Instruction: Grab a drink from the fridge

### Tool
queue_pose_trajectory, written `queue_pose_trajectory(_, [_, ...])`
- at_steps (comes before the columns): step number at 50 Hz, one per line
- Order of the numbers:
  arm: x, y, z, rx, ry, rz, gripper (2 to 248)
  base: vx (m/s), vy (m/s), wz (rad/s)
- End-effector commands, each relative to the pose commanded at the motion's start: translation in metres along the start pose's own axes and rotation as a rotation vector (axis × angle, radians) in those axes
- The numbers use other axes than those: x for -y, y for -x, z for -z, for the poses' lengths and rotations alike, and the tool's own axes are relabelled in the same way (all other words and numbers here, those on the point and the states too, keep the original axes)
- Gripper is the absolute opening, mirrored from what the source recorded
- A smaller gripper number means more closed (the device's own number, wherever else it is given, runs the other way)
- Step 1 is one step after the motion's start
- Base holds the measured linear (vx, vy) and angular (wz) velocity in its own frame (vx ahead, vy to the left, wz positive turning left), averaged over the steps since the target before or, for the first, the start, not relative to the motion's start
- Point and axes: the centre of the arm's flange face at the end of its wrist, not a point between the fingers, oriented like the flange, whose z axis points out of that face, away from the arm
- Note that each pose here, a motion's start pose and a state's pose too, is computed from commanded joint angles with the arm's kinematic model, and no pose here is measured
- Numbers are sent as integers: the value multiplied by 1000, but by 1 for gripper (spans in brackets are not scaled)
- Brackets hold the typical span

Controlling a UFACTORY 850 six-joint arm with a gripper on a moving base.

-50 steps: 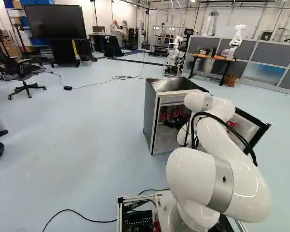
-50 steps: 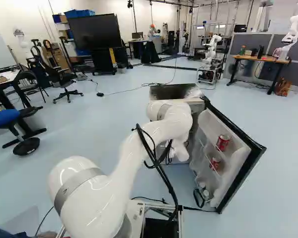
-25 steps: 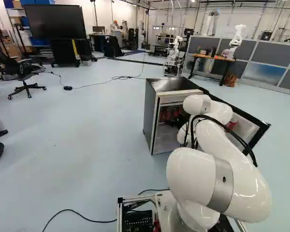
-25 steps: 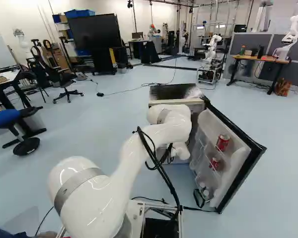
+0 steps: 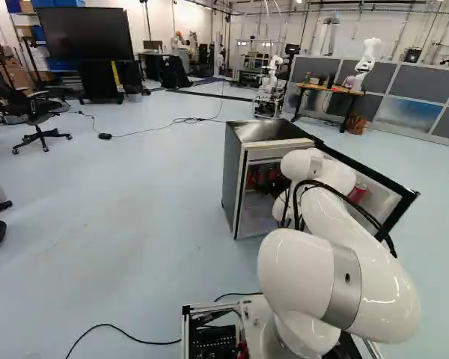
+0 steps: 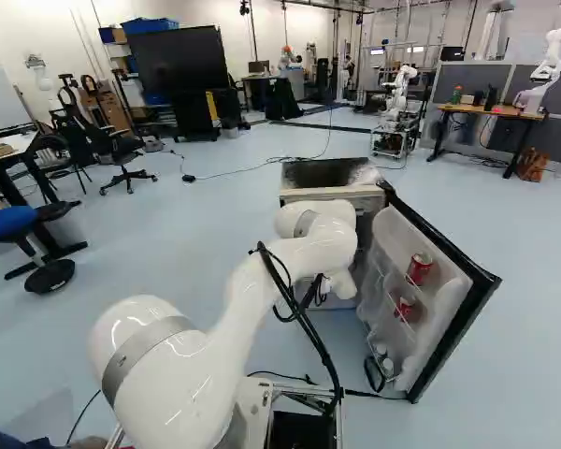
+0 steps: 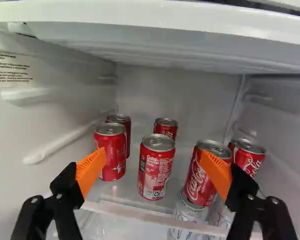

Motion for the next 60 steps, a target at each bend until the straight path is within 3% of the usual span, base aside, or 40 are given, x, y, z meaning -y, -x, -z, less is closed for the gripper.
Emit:
queue_pose_trajectory(29, [11,-1,-9,14,5,-5,247,0,0,0])
queue_pose_trajectory(60, [7,8,-30,-30,-5,32,247,0,0,0])
